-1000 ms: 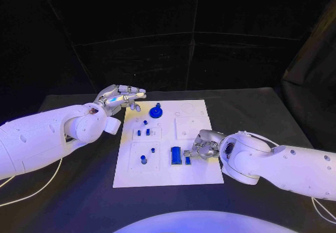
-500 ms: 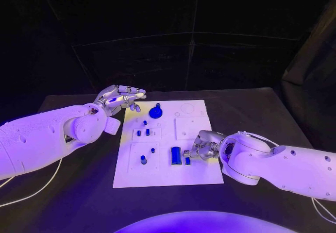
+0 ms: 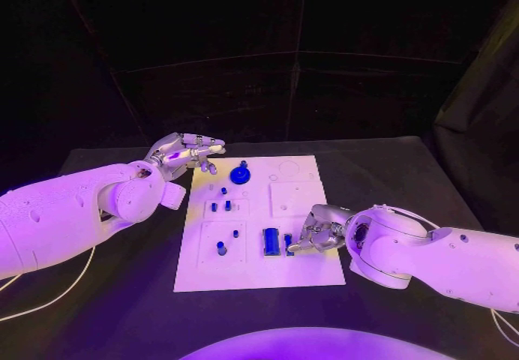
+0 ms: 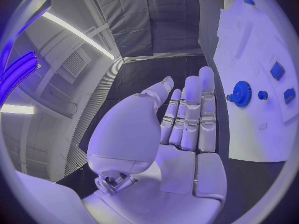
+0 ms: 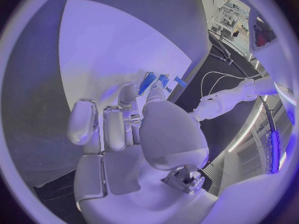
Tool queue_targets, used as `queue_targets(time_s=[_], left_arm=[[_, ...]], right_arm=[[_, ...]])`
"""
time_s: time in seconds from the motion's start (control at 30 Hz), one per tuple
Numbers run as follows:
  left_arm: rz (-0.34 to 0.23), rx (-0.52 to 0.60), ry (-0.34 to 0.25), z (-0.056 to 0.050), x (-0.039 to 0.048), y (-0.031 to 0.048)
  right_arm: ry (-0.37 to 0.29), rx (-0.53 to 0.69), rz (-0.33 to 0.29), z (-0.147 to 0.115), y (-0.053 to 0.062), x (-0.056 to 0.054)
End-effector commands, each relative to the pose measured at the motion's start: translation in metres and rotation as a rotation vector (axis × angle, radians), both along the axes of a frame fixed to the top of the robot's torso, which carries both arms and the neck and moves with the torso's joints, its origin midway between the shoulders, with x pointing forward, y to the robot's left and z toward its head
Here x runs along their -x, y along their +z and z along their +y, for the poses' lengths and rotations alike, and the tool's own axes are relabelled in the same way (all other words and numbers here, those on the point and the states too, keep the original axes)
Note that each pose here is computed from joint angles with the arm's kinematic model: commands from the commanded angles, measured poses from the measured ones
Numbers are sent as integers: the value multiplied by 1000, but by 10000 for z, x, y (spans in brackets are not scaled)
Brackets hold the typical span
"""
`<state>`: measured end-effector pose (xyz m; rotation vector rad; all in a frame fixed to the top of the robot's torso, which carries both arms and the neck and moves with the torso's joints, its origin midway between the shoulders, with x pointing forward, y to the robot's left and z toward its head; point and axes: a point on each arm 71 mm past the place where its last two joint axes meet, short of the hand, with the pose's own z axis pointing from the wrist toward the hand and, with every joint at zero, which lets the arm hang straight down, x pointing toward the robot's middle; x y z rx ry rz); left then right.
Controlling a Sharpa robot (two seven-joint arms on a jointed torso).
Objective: Assemble the parts on the task board
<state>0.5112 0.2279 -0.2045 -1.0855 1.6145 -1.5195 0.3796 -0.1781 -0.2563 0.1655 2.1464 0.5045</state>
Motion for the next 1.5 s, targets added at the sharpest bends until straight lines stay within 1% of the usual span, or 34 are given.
queue_targets(time_s=[0.03, 0.43, 0.77, 0.93, 1.1, 1.23, 1.3, 1.37, 1.5], left_arm=[[1, 6, -11, -12, 0, 10], [2, 6, -11, -14, 2, 10], [2, 6, -11, -13, 2, 10], [2, 5, -11, -13, 1, 9], [1, 5, -9, -8, -1, 9], [0, 5, -8, -7, -2, 9], [-5, 7, -7, -8, -2, 13], [-12, 11, -7, -9, -2, 18], [-37, 24, -3, -9, -8, 35]], right_arm=[[33, 3, 20, 27, -7, 14], [42, 25, 27, 72, -47, -30], [36, 37, 11, 72, -65, -73], [41, 11, -5, 90, -47, -71], [35, -102, -19, 89, 0, -60], [28, -249, -7, 45, 41, -50], [23, -334, -1, 2, 70, -64], [14, -420, -3, -48, 116, -116], [-32, -627, -12, -179, 237, -327]])
